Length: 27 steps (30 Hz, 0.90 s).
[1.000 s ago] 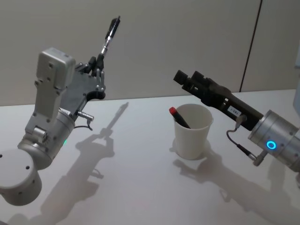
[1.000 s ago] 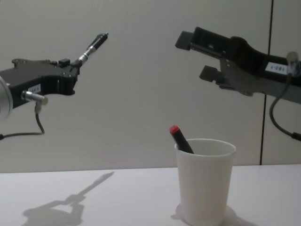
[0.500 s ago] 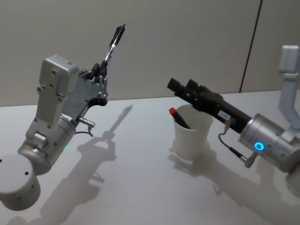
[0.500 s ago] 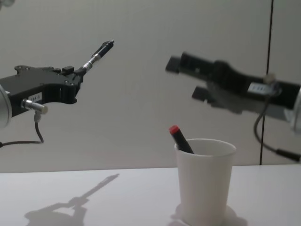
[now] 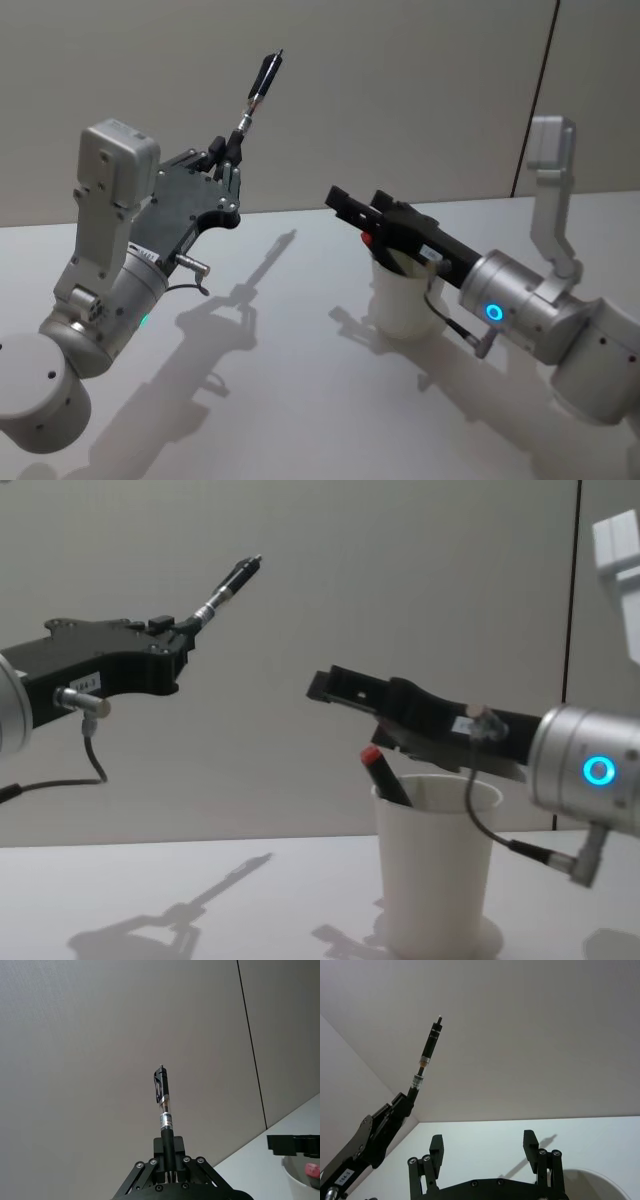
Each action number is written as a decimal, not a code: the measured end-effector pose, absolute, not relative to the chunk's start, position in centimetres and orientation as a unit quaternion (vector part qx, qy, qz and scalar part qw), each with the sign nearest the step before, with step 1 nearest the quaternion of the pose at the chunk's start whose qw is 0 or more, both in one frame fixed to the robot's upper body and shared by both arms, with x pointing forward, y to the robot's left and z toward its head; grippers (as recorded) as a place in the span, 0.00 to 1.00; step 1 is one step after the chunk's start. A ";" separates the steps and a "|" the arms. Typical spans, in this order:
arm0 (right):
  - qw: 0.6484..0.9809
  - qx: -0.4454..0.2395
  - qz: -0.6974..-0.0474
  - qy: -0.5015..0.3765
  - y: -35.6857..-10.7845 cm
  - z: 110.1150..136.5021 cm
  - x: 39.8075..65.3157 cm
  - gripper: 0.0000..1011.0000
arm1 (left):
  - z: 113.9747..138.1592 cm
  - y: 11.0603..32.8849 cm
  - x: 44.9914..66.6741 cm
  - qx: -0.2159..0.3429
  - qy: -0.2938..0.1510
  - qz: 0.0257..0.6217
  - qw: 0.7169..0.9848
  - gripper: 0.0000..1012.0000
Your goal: Place the pen into the pen holder.
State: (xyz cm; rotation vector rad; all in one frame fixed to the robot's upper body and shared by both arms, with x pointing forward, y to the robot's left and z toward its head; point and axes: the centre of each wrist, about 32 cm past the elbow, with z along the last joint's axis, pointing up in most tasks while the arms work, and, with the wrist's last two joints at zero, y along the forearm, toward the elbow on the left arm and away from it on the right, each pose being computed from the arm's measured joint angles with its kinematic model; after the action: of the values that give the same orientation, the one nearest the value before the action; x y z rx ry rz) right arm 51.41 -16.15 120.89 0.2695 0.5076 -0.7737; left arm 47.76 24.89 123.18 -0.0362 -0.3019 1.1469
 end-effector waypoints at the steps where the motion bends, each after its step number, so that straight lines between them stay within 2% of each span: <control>1: 0.886 0.131 -0.372 0.245 -16.0 120.9 51.5 0.99 | 123.2 24.9 47.7 -0.018 -0.141 0.539 0.830 0.11; 9: 0.887 0.161 -0.357 0.246 -15.0 121.6 51.9 0.99 | 122.9 24.7 47.5 -0.021 -0.133 0.533 0.836 0.11; 20: 0.891 0.221 -0.324 0.227 -14.3 124.4 52.0 0.99 | 122.6 24.6 47.4 -0.024 -0.126 0.526 0.841 0.11; 27: 0.888 0.222 -0.330 0.232 -14.0 125.1 52.0 0.99 | 122.5 24.6 47.3 -0.025 -0.124 0.524 0.842 0.11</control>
State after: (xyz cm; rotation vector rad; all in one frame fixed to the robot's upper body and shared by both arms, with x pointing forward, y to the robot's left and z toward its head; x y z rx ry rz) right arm 52.02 -13.95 125.07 0.4606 0.4828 -0.6865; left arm 47.33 24.58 122.54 -0.0530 -0.2622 1.1078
